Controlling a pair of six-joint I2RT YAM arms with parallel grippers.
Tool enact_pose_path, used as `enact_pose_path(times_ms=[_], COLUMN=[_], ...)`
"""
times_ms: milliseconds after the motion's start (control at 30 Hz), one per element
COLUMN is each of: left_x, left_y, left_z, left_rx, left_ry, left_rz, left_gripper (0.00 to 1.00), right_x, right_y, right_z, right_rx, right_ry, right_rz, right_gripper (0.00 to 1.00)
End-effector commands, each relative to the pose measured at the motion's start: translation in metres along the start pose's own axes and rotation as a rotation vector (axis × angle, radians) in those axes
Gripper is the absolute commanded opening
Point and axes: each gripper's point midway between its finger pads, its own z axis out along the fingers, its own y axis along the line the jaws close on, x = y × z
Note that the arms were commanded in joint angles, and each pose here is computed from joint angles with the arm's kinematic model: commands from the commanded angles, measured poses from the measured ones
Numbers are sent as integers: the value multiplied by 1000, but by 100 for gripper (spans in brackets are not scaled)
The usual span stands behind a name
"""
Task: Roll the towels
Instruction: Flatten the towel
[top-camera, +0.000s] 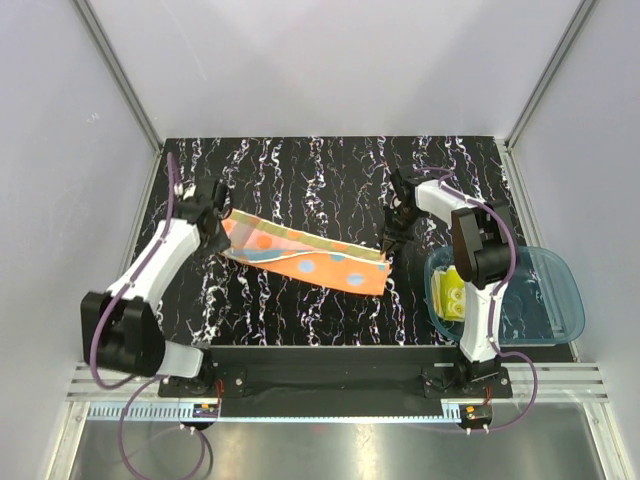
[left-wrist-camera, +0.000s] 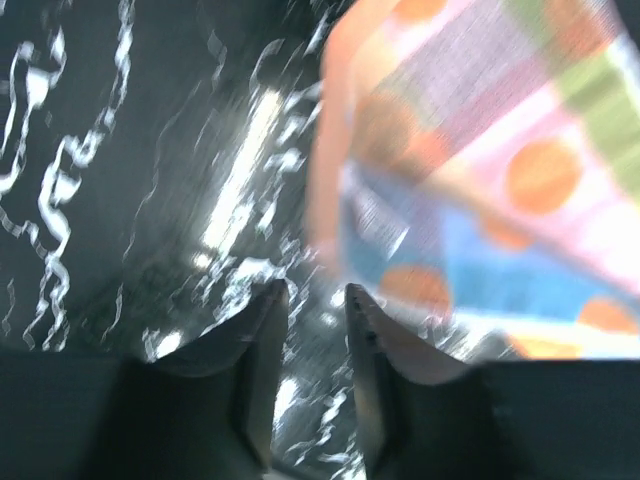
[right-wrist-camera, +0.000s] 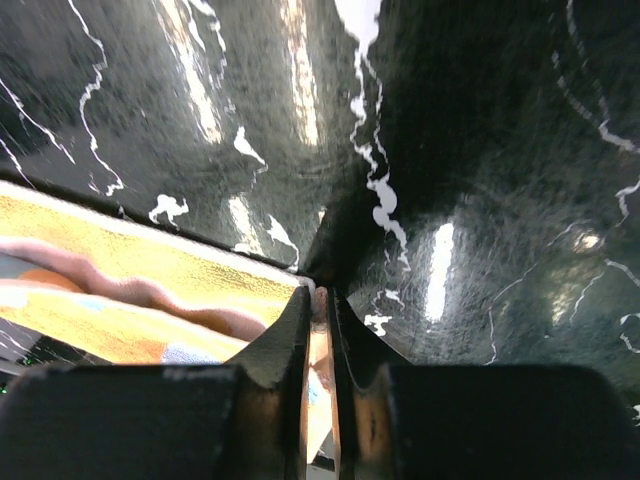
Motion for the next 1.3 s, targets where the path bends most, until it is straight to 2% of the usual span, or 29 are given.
enact_pose_path(times_ms=[0,100,200,333,433,467,533,633,733,800,933,1100,1267], left_x=[14,34,33,5,-33,-61,-80,-119,-131,-121,-114,-109,-107], left_y=[7,17,23,11,-13,-26,-38,-57,-71,-79,-80,-83,-82], left_z=[-9,-10,-15,-18,-22,-34,-22,-1,41,74,109,129,141], left_rx=[27,28,25,29,59,94,66,42,15,8,65,151,152], left_ry=[-6,14,-15,-59,-94,-146,-145,-169,-125,-57,3,11,25], left_rz=[-26,-30,-36,-43,-36,-48,-7,42,94,125,78,25,15], left_gripper=[40,48,51,52,52,52,56,56,55,55,58,67,69], right_x=[-17,-19,-17,-17,-18,-18,-18,-18,-17,-18,-18,-18,-19], right_y=[-6,-5,-6,-6,-5,-6,-6,-4,-4,-4,-2,3,4], right_z=[3,2,1,-3,-6,-7,-7,-8,-9,-8,-7,-5,-3], right_rx=[26,25,26,28,31,33,33,24,23,23,13,-15,-24], right_ry=[-39,-41,-40,-43,-51,-51,-51,-49,-50,-51,-47,-36,-32], right_rz=[0,-2,-3,-5,-11,-12,-14,-17,-21,-23,-23,-24,-22], right_gripper=[0,0,0,0,0,0,0,0,0,0,0,0,0])
